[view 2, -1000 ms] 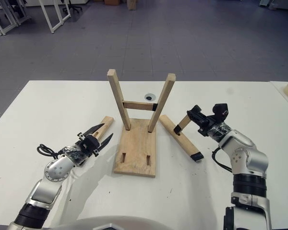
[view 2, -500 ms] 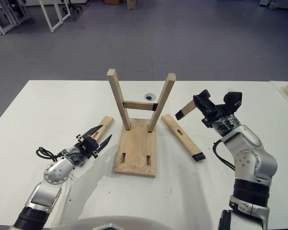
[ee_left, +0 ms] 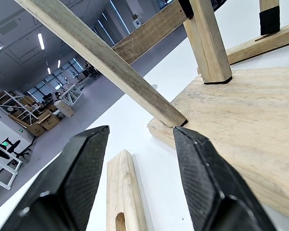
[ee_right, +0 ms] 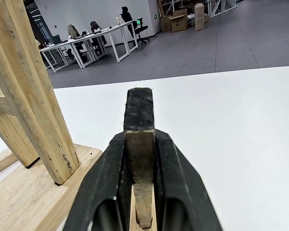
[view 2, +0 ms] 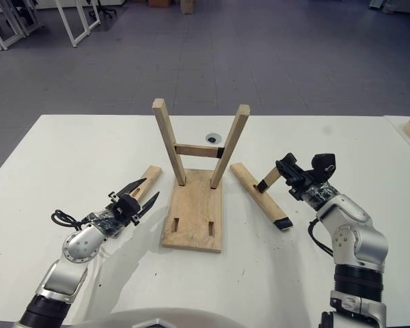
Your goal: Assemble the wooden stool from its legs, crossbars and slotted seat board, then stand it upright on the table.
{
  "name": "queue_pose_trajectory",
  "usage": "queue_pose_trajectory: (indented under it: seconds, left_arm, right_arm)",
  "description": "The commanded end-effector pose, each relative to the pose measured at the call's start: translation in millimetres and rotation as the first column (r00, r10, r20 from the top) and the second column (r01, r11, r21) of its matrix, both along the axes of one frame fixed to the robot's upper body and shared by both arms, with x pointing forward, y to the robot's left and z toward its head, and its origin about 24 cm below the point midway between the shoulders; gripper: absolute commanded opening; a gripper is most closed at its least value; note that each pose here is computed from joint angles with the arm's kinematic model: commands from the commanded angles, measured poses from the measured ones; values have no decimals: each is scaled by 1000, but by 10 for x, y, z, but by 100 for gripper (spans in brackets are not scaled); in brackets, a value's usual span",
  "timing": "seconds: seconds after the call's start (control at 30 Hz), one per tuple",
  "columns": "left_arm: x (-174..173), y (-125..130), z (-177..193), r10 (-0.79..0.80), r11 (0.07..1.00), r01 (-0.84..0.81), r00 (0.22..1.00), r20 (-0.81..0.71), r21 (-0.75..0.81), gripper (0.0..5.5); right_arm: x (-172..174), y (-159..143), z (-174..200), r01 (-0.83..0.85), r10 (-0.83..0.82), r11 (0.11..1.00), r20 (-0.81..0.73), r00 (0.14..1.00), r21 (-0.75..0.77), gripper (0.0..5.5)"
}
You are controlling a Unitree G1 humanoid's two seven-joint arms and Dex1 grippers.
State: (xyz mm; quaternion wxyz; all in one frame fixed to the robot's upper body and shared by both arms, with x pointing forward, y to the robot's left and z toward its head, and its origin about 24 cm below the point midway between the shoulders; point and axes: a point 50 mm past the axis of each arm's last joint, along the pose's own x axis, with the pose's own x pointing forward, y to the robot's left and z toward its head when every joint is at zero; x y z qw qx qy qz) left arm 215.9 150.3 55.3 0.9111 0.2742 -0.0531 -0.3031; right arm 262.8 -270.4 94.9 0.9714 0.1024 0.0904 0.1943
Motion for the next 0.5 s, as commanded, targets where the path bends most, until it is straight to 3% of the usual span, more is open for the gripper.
queue_pose_trajectory:
  seconds: [0.03,0.2,0.5]
  left_arm:
    - [20,6,14,7,1000,-7,1000,-1,11,246]
    - [21,8,14,8,1000,-8,1000,0,11,246]
    - [20,12,8,11,1000,-11,1000,-3,10,246]
  right_arm:
    - [27,37,-58,-15,15,1000,-26,1000,-20,41]
    - [47,44,129,-16,15,1000,56,998,8,41]
    - [72,95,-45,-32,32,999,-4,999,-31,41]
